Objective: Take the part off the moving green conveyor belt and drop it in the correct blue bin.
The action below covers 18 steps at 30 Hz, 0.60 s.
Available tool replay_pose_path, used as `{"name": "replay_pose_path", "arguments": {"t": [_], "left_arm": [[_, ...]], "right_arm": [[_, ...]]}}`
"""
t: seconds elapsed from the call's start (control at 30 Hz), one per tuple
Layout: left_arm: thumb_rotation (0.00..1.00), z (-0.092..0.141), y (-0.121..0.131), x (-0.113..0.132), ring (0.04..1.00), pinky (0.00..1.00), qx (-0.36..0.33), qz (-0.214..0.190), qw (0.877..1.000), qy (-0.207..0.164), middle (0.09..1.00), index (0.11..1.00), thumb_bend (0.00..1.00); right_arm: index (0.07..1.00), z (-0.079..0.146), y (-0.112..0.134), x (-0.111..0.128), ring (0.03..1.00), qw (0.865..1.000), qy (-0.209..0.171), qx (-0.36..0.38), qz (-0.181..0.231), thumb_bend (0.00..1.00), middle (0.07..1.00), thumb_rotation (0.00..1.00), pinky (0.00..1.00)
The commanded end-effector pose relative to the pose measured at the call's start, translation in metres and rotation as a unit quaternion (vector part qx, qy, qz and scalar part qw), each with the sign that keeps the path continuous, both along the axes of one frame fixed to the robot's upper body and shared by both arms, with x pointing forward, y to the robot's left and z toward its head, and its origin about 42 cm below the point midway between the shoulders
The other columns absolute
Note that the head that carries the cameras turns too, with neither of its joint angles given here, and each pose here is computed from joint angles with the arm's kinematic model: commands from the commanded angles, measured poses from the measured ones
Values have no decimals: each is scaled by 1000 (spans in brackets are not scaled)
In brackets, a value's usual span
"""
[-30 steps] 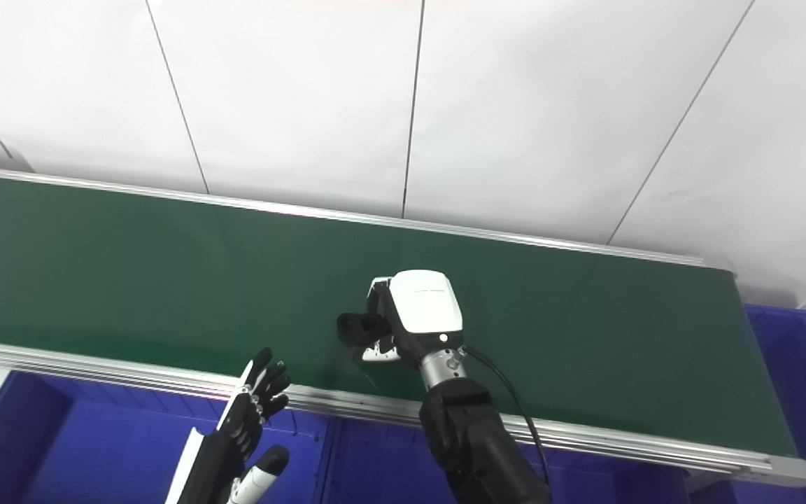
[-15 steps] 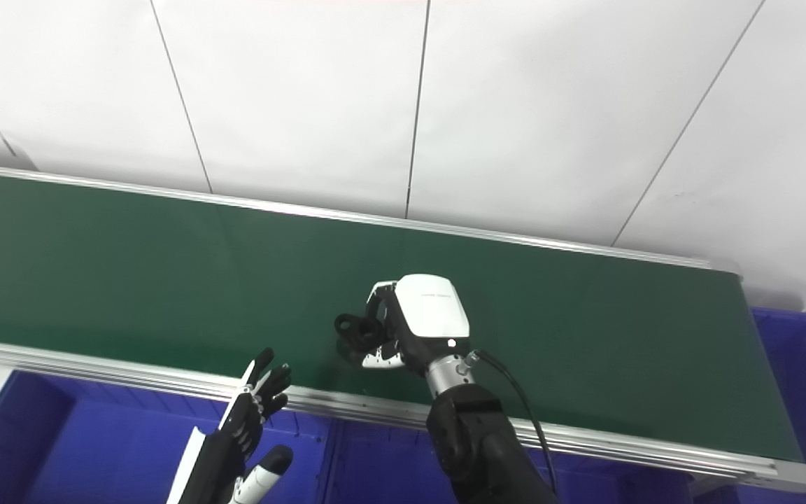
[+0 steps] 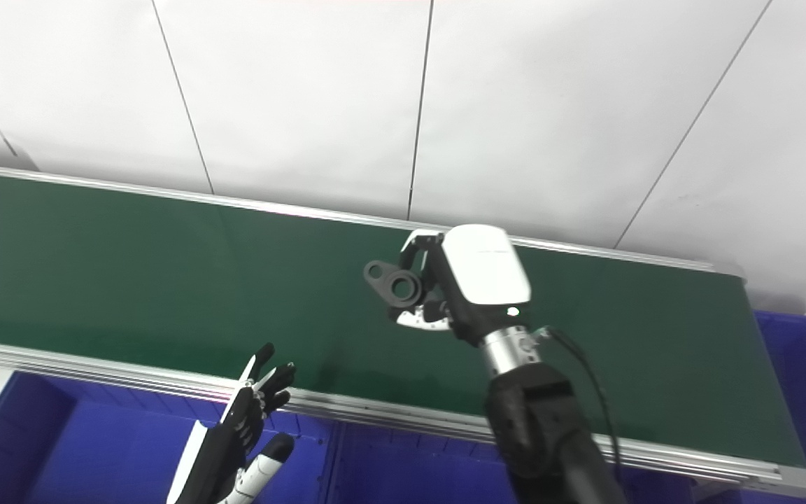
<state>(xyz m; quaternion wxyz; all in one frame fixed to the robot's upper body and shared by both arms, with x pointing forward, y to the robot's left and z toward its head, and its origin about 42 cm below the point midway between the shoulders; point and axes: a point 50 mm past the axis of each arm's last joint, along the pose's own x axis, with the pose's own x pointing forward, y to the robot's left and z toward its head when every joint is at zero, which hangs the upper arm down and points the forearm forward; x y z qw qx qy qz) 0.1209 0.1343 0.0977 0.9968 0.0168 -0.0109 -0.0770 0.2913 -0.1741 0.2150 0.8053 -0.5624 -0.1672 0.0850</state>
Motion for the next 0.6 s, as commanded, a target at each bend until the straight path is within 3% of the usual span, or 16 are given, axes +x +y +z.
{"name": "replay_pose_path", "arguments": {"t": [0.0, 0.27, 0.57], "left_arm": [[756, 10, 1, 2, 917, 894, -2, -2, 1000, -23, 898, 985, 474], [799, 19, 11, 6, 909, 904, -1, -2, 1000, -22, 885, 986, 517], [821, 27, 22, 12, 891, 894, 1, -5, 1000, -18, 870, 987, 528]], "right_arm": [[485, 13, -1, -10, 418, 1000, -20, -2, 6, 514, 340, 141, 453], [483, -4, -16, -74, 402, 998, 10, -33, 50, 517, 347, 137, 296], [483, -37, -15, -132, 431, 993, 91, -35, 68, 519, 364, 134, 387]]}}
